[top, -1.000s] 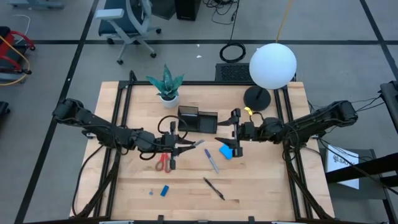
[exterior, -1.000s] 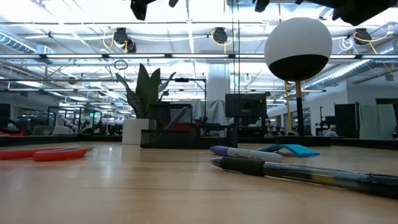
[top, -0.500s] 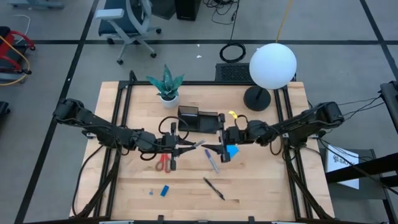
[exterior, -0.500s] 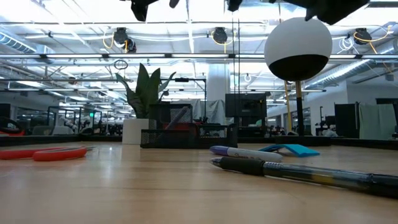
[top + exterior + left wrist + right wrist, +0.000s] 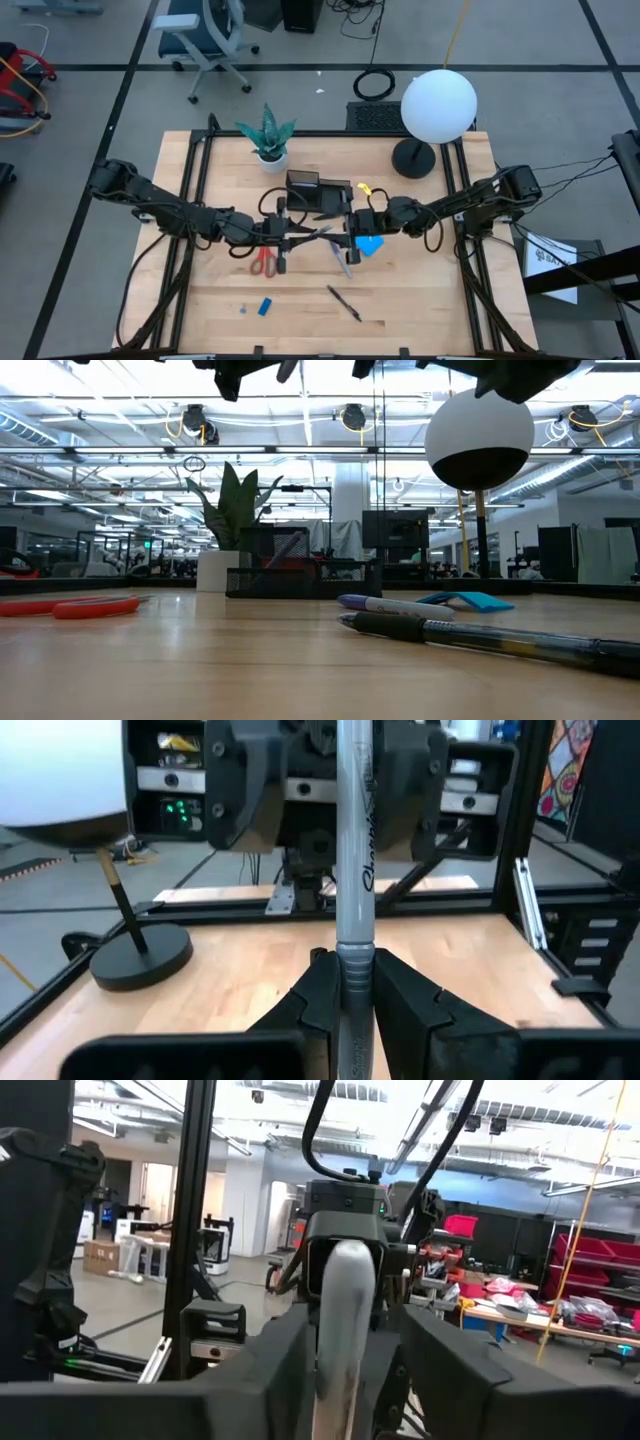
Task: Pick and place office supplies into organizer
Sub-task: Put the gray marker into the black desk organizer
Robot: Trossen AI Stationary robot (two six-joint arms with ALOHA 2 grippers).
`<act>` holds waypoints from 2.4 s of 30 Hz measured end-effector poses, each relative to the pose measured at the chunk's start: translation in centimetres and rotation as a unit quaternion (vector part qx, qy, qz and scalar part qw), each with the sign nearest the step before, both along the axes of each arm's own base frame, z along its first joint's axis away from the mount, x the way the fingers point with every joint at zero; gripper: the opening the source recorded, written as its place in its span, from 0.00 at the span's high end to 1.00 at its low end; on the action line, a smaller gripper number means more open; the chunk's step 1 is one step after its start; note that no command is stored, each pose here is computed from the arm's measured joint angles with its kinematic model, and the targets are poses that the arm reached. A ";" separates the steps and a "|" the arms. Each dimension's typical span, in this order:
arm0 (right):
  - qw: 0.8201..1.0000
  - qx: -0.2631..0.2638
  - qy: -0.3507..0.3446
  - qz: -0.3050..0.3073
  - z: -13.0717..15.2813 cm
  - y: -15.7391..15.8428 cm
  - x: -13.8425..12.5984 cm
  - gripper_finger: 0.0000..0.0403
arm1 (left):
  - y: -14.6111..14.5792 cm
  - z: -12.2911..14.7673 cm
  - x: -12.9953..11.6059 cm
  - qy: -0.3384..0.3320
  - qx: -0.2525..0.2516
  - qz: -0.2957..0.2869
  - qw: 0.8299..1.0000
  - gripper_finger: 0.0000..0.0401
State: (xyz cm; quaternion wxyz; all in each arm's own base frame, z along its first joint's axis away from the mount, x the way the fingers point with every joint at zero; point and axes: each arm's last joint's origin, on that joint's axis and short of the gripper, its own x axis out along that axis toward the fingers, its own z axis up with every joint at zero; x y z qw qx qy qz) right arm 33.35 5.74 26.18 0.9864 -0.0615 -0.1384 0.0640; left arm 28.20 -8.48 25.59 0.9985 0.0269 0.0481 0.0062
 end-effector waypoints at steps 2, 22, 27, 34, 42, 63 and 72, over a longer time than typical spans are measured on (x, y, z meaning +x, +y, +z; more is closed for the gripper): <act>1.000 -0.002 0.001 0.000 0.0 0.0 0.0 0.74 | 0.0 -0.1 0.0 0.004 0.001 0.000 1.000 0.88; 1.000 -0.010 0.012 0.008 -0.3 0.1 0.0 0.94 | 0.1 -0.3 -0.2 0.022 -0.019 0.004 1.000 0.80; 1.000 -0.009 0.009 0.009 -0.2 0.1 0.0 0.94 | -0.2 0.2 -0.7 0.024 -0.024 -0.002 0.999 0.71; 1.000 -0.003 0.019 -0.007 0.1 -0.1 -0.2 0.94 | -0.1 1.1 -1.9 0.030 -0.029 -0.009 0.999 0.56; 0.994 -0.045 0.070 -0.073 0.0 -1.3 -1.4 0.94 | 0.2 2.7 -4.2 0.034 -0.021 0.015 0.999 0.50; 0.987 -0.017 0.093 -0.132 -2.7 -9.4 -2.7 0.94 | 1.7 2.9 -5.0 0.043 -0.011 0.135 0.990 0.60; 0.989 -0.025 0.067 -0.130 -3.1 -11.4 -2.5 0.94 | 0.8 1.3 -3.7 0.068 -0.036 0.112 0.991 0.60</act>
